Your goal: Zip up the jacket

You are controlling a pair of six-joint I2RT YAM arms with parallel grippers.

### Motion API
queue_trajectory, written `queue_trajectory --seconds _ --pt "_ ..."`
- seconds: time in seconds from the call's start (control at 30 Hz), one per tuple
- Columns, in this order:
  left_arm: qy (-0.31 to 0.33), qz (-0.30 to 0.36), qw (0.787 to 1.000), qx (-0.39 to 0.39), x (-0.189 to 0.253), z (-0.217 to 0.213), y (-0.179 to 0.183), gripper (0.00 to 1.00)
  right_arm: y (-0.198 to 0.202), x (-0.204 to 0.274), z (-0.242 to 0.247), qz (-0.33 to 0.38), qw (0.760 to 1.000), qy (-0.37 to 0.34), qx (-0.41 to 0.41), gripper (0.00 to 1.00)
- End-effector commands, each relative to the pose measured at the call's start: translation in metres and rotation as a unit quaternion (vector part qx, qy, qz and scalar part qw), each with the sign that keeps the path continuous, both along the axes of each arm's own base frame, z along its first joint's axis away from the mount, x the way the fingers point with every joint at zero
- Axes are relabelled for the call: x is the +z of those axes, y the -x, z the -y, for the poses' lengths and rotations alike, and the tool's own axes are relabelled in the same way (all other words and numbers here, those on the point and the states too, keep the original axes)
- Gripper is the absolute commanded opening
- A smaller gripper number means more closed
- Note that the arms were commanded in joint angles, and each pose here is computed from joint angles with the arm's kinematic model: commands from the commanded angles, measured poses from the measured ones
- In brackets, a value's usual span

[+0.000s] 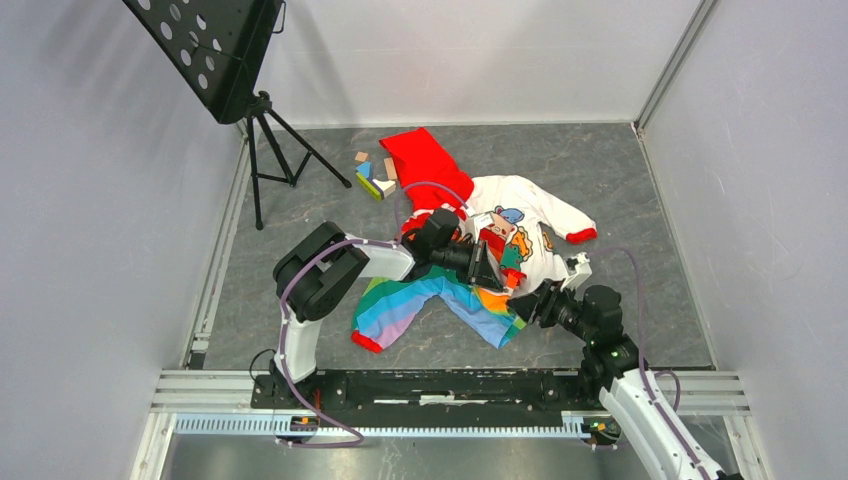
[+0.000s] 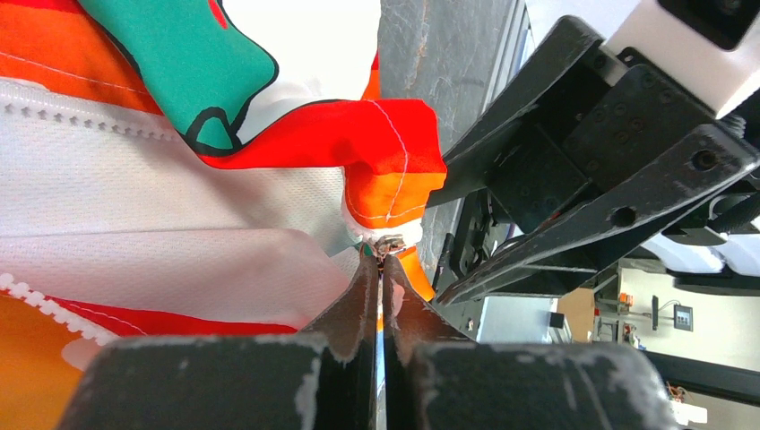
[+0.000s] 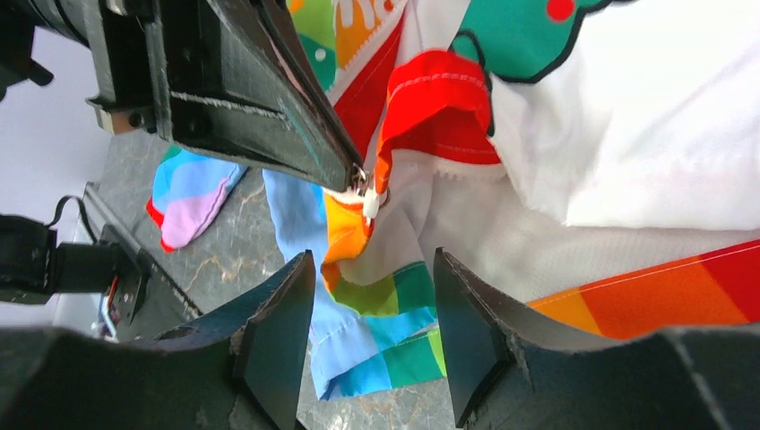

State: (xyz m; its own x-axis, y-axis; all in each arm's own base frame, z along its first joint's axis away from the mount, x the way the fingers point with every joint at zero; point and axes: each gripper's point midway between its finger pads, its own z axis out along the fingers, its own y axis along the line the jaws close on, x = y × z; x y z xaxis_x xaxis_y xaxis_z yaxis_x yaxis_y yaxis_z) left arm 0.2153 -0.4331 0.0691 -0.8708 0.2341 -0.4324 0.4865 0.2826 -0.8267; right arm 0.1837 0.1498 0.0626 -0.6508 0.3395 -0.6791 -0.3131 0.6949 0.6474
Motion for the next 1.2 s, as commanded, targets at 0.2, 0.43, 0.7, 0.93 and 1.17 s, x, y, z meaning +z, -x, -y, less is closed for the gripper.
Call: queue_trajectory --seconds 0.2,0.43,0.7,0.93,1.17 --pt "0.017 0.000 1.000 -0.005 0.008 0.005 0.000 0.02 0.032 -0.051 -0.013 -0.072 0.996 -0.028 0.052 0.59" --pt "0.018 -0.002 1.000 -0.005 0.008 0.007 0.000 0.02 0.035 -0.052 -0.017 -0.082 0.994 -0.047 0.051 0.53" --pt "0.014 -0.004 1.000 0.000 0.009 0.007 0.000 0.02 0.029 -0.059 -0.013 -0.098 0.995 -0.029 0.025 0.30" --pt "-0.102 0.047 0.990 0.081 -0.014 -0.010 -0.022 0.02 0.016 -0.076 0.011 -0.118 0.990 -0.006 -0.073 0.00" --pt "-0.200 0.139 0.960 0.140 -0.006 -0.040 -0.049 0.02 0.016 -0.079 0.010 -0.110 0.987 -0.061 -0.102 0.00"
